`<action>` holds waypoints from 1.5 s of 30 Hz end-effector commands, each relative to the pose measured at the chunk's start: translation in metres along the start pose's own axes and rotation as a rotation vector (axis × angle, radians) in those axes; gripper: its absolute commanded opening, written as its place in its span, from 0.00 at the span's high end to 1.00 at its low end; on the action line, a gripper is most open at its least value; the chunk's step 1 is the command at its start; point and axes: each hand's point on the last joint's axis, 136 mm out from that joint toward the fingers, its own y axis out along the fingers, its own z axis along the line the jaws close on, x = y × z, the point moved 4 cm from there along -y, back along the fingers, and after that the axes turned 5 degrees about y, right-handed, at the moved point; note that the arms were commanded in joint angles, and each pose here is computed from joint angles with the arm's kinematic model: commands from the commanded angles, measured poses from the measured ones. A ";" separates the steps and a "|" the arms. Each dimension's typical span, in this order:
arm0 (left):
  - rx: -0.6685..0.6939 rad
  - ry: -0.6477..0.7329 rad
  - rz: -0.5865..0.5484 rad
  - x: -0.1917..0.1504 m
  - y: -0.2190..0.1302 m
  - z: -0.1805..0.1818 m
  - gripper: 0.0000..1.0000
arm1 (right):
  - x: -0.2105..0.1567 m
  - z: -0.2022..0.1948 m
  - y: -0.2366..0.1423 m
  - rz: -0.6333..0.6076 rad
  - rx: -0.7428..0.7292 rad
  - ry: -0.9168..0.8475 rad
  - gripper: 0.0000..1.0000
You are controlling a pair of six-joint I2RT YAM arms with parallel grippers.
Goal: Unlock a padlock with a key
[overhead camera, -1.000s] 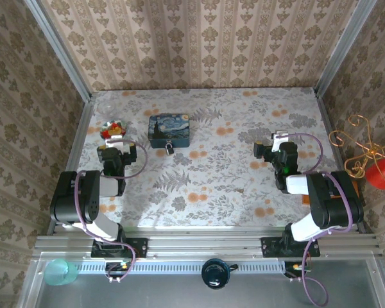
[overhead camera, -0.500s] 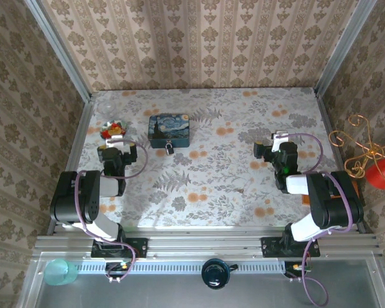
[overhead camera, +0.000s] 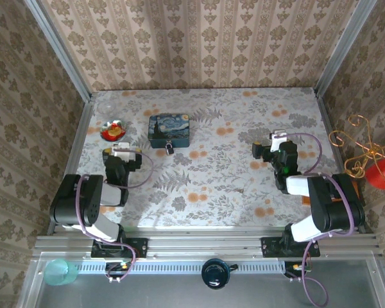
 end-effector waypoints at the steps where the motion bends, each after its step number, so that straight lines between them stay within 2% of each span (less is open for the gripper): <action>1: 0.001 0.003 -0.076 0.025 -0.007 0.004 0.00 | 0.014 0.016 -0.006 0.023 0.062 -0.068 0.00; 2: 0.006 0.002 -0.074 0.027 -0.008 0.005 0.00 | 0.014 0.025 -0.004 0.053 0.081 -0.105 0.00; 3: 0.012 0.002 -0.075 0.031 -0.010 0.007 0.00 | 0.024 0.037 -0.009 0.045 0.104 -0.157 0.00; 7: 0.010 -0.004 -0.102 0.052 -0.023 0.012 0.00 | 0.028 0.072 -0.015 0.034 0.138 -0.335 0.00; 10: 0.088 -0.108 -0.073 0.071 -0.029 0.030 0.00 | 0.039 0.095 -0.022 0.008 0.197 -0.358 0.00; 14: 0.124 -0.205 0.025 0.090 -0.034 0.043 0.00 | 0.062 0.115 -0.037 -0.066 0.276 -0.269 0.00; 18: 0.178 -0.326 0.103 0.095 -0.045 0.055 0.00 | 0.096 0.125 -0.051 -0.065 0.299 -0.135 0.00; 21: 0.250 -0.503 0.148 0.094 -0.056 0.068 0.00 | 0.124 0.125 -0.060 -0.043 0.283 0.015 0.00; 27: 0.046 -0.717 0.105 0.105 -0.070 0.064 0.00 | 0.145 0.129 -0.069 0.024 0.311 0.242 0.00; 29: -0.025 -0.723 0.080 0.109 -0.075 0.063 0.00 | 0.145 0.122 -0.071 0.052 0.291 0.333 0.00; 31: -0.037 -0.760 0.070 0.105 -0.079 0.065 0.00 | 0.149 0.126 -0.076 0.054 0.364 0.341 0.00; 33: -0.108 -0.774 0.053 0.105 -0.079 0.060 0.00 | 0.152 0.134 -0.083 0.055 0.418 0.318 0.00; 38: -0.285 -0.739 0.131 0.107 -0.069 0.031 0.00 | 0.151 0.150 -0.091 0.105 0.429 0.267 0.00; 41: -0.346 -0.642 0.181 0.108 -0.069 0.003 0.00 | 0.141 0.157 -0.088 0.141 0.415 0.272 0.00; 45: -0.356 -0.479 0.212 0.100 -0.076 -0.028 0.00 | 0.119 0.180 -0.079 0.205 0.432 0.323 0.03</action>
